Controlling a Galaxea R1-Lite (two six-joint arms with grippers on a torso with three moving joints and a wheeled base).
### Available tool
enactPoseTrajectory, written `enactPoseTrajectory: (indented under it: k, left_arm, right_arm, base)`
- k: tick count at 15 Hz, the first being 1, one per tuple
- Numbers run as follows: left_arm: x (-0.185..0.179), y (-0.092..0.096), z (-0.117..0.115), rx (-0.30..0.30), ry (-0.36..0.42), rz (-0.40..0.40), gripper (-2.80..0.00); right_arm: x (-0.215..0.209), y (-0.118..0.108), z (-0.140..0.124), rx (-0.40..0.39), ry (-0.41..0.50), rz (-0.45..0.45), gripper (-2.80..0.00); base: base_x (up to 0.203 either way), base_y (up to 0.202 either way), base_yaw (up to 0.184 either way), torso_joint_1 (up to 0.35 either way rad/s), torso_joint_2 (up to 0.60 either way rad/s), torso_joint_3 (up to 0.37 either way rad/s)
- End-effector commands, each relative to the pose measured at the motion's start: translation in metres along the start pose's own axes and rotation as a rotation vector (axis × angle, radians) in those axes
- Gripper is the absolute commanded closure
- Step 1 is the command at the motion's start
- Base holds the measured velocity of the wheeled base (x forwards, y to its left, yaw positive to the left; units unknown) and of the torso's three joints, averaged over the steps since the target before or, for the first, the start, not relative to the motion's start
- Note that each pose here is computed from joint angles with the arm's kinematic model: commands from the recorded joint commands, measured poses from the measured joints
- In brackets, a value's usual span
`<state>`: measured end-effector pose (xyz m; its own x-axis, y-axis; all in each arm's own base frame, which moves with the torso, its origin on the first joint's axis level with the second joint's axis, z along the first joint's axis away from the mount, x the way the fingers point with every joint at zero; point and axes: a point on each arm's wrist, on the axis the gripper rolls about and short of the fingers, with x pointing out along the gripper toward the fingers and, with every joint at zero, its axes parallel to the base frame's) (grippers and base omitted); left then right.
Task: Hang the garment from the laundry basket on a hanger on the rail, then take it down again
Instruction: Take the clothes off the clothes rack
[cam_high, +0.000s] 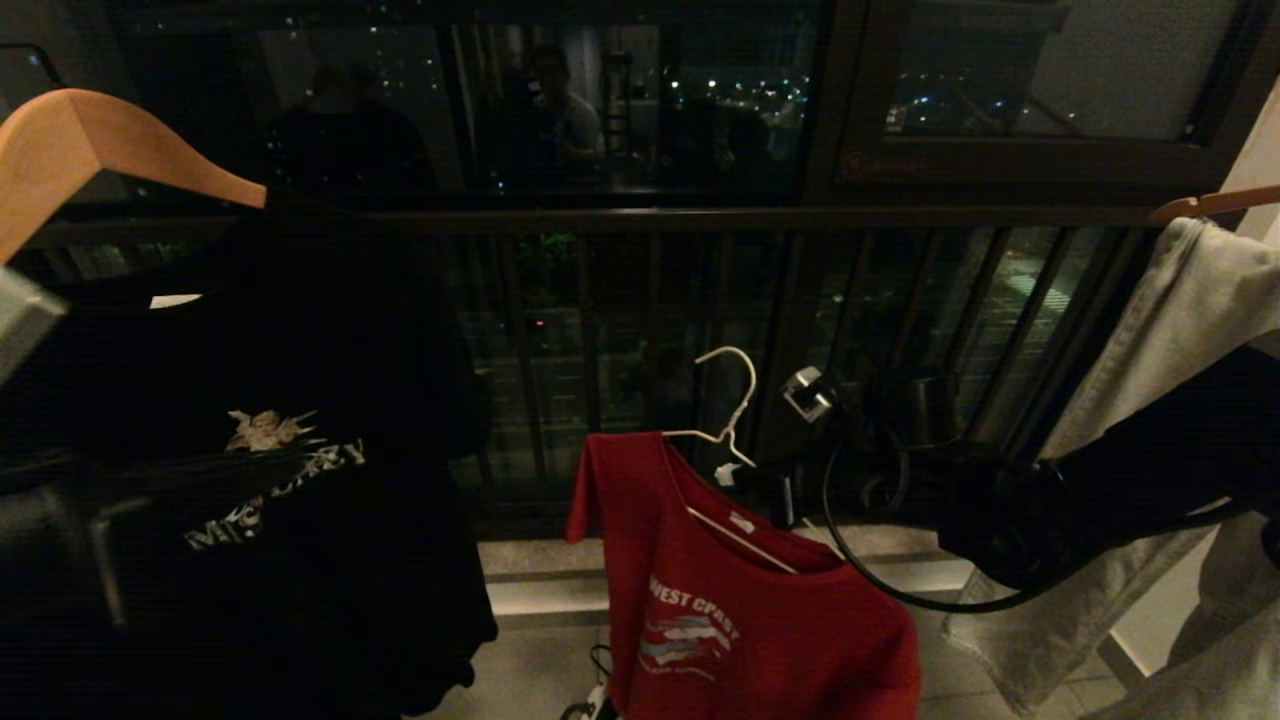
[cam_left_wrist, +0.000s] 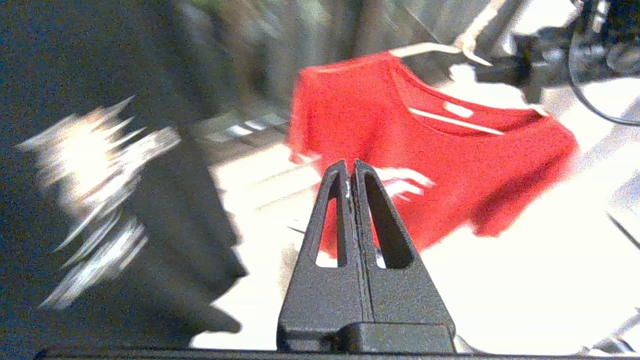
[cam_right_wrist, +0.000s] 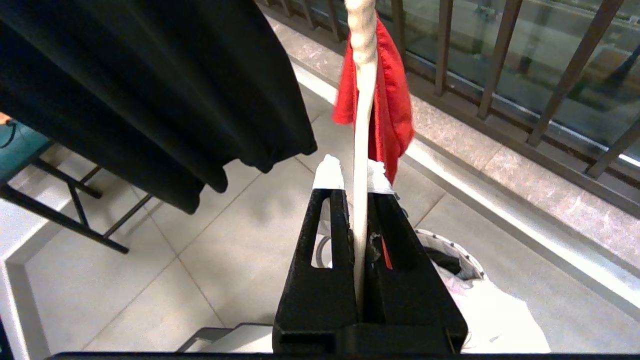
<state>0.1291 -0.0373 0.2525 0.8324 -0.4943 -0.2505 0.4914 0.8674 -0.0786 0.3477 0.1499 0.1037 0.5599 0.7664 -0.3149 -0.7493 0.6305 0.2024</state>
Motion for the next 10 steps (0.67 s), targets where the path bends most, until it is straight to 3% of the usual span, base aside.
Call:
enactPoseTrajectory:
  k: [1,6,10]
  left_arm:
    - [0.084,0.009,-0.008,-0.043,0.200,-0.080,0.00]
    - [0.212,0.012,-0.032,-0.093,0.260,-0.163,0.00]
    - [0.269,-0.007,-0.051,-0.172,0.288,-0.222,0.00]
  right_arm:
    - [-0.002,0.001,0.007,-0.014,-0.027,-0.001,0.00]
    - [0.000,0.000,0.007,-0.018,-0.030,-0.002,0.00]
    - [0.015,-0.002,-0.006,0.000,0.006,0.011,0.00]
  base:
    - [0.000,0.000,0.000,0.000,0.00,0.000]
    - [0.000,0.000,0.000,0.000,0.00,0.000]
    - [0.000,0.000,0.000,0.000,0.00,0.000]
